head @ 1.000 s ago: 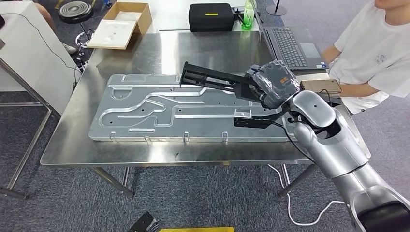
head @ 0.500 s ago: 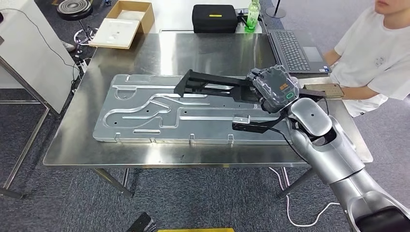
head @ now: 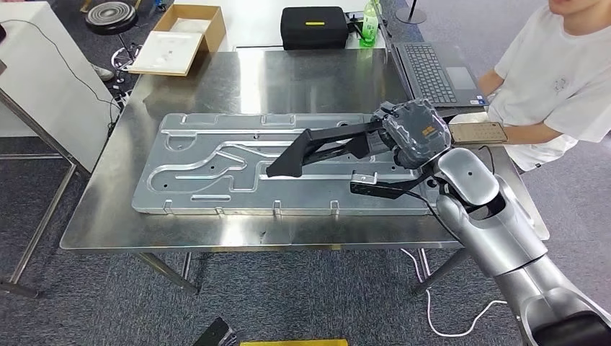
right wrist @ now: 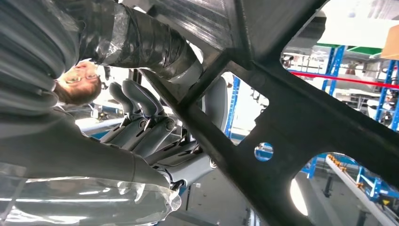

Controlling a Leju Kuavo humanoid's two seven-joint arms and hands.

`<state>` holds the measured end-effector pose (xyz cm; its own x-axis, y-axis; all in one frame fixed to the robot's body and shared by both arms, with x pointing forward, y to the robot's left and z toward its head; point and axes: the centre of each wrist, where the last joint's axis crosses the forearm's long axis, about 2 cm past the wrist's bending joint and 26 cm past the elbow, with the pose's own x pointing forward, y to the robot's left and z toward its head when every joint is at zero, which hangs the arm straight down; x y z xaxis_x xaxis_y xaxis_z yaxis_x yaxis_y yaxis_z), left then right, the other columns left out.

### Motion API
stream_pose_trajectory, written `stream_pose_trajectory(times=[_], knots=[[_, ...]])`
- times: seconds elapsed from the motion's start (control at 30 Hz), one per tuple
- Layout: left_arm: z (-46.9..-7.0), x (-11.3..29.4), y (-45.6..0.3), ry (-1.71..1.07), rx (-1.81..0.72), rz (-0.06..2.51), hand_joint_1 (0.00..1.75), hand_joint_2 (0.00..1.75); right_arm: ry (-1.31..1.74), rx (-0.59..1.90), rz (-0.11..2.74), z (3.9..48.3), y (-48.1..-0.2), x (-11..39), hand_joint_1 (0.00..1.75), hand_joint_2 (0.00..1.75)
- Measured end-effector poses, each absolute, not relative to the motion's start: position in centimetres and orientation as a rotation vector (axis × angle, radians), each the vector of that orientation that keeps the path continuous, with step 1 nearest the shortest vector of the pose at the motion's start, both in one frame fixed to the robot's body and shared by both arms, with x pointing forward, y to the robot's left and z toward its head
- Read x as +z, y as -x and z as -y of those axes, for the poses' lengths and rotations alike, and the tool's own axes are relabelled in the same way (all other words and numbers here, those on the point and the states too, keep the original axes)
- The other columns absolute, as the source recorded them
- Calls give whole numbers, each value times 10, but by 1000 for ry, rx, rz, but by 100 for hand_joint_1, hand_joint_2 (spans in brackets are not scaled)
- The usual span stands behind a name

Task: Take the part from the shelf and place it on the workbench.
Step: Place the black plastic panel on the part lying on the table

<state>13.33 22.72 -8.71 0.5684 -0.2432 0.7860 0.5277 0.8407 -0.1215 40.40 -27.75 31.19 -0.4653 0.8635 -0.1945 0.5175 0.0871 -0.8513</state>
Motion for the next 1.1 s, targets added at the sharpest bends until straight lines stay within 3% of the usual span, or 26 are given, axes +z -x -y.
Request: stream_pose_trajectory(times=[0.4, 0.73, 1.1], knots=[[-228, -90, -124, 346, -456, 857, 0, 175, 1395, 1246, 1852, 289, -407, 309, 175, 175], [-229, -92, -119, 327, -449, 845, 0, 175, 1199, 1080, 1667, 304, -421, 297, 175, 175], [-229, -92, -118, 321, -443, 844, 0, 175, 1175, 1026, 1639, 306, -429, 300, 175, 175]])
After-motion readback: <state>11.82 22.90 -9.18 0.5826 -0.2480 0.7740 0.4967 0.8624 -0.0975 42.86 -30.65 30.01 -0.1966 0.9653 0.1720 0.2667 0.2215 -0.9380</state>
